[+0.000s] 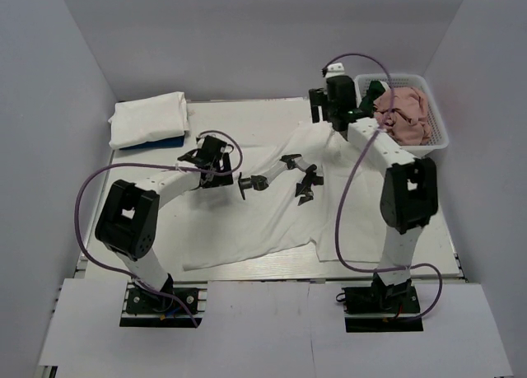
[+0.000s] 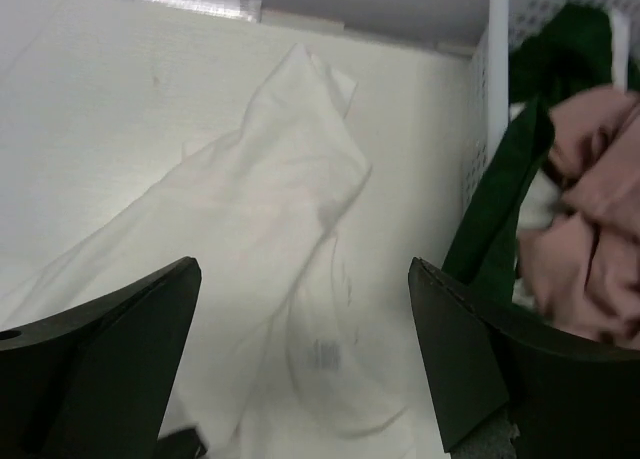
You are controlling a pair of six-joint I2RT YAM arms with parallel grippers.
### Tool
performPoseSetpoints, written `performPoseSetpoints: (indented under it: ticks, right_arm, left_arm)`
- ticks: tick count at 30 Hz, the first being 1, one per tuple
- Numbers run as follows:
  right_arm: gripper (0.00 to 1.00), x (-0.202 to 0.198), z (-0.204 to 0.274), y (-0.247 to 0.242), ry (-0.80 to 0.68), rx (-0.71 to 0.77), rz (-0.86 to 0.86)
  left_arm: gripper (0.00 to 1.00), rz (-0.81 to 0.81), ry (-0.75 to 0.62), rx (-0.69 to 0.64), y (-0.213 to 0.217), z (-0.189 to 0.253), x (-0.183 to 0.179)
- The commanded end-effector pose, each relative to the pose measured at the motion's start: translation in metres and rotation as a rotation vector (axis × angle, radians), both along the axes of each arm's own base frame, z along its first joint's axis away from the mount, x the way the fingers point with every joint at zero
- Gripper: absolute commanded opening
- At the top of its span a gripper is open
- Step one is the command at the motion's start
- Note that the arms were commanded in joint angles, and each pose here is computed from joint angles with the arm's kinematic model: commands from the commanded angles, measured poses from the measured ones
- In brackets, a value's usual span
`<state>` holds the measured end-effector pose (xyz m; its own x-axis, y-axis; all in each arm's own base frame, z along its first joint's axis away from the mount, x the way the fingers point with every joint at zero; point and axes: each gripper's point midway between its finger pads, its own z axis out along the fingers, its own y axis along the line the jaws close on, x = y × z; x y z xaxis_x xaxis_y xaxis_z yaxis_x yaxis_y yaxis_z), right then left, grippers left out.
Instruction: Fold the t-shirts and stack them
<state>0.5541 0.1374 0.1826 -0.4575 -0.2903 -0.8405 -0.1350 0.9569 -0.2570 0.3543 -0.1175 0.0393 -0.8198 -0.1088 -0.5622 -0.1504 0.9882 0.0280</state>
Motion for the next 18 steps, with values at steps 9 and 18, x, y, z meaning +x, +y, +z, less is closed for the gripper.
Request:
performPoseSetpoints:
  ticks: [9, 18]
  right_arm:
    - [0.90, -0.099, -0.105, 0.016, 0.421, 0.445, -0.064]
    - [0.90, -0.115, -0.153, 0.006, 0.547, 0.599, -0.070]
  left_arm:
    - [1.00, -0.120, -0.247, -0.118, -0.065, 0.082, 0.123]
    - [1.00, -0.205, -0.195, -0.204, -0.106, 0.032, 0.162]
